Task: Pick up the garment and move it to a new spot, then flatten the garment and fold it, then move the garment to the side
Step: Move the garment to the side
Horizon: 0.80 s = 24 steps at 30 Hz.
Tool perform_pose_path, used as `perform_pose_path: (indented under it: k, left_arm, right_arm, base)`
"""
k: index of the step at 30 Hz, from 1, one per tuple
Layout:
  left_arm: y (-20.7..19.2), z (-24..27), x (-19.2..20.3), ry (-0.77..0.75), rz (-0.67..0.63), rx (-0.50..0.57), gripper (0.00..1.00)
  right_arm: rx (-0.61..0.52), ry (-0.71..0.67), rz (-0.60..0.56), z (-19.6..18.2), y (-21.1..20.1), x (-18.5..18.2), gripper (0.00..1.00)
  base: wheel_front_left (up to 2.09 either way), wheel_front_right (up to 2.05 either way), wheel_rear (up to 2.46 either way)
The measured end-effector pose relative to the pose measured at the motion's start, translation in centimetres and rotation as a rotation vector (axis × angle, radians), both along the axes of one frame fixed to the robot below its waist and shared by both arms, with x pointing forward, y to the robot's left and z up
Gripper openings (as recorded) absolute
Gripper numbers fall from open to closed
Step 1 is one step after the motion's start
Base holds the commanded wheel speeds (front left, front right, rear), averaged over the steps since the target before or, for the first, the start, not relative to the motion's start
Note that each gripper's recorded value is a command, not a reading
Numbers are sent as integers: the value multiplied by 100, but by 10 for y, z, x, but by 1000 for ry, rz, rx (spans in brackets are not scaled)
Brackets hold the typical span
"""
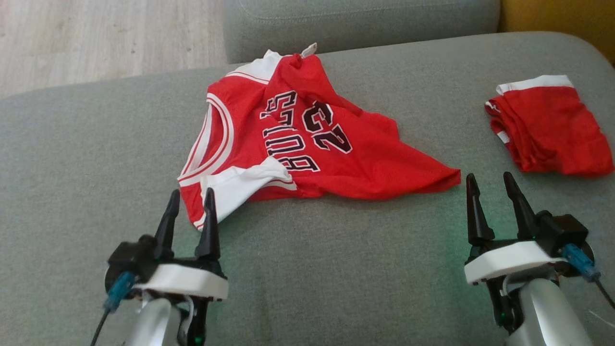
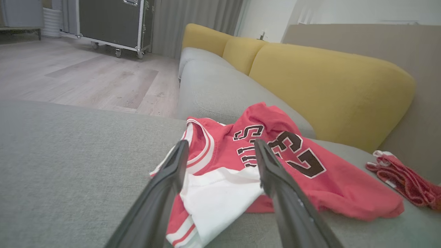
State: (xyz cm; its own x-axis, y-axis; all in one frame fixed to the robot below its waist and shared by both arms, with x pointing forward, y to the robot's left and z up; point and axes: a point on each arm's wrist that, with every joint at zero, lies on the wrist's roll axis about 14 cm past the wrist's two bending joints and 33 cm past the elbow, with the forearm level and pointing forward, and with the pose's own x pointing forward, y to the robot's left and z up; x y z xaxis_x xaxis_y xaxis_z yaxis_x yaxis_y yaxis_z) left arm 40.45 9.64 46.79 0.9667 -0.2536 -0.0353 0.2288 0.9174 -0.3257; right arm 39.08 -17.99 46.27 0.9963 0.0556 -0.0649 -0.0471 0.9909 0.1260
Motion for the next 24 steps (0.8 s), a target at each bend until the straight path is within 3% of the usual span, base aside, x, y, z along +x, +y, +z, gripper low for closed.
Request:
perform_pose_path:
  k: [15,24]
  left_arm:
    - [-2,-70,48,238,-62,209,100]
    - [-4,-100,48,342,-99,271,100]
  right_arm:
    - [2,51,-19,-18,-7,8,100]
    - [7,78,-38,-28,-13,6,100]
  base:
    - [0,0,0]
    - [0,0,0]
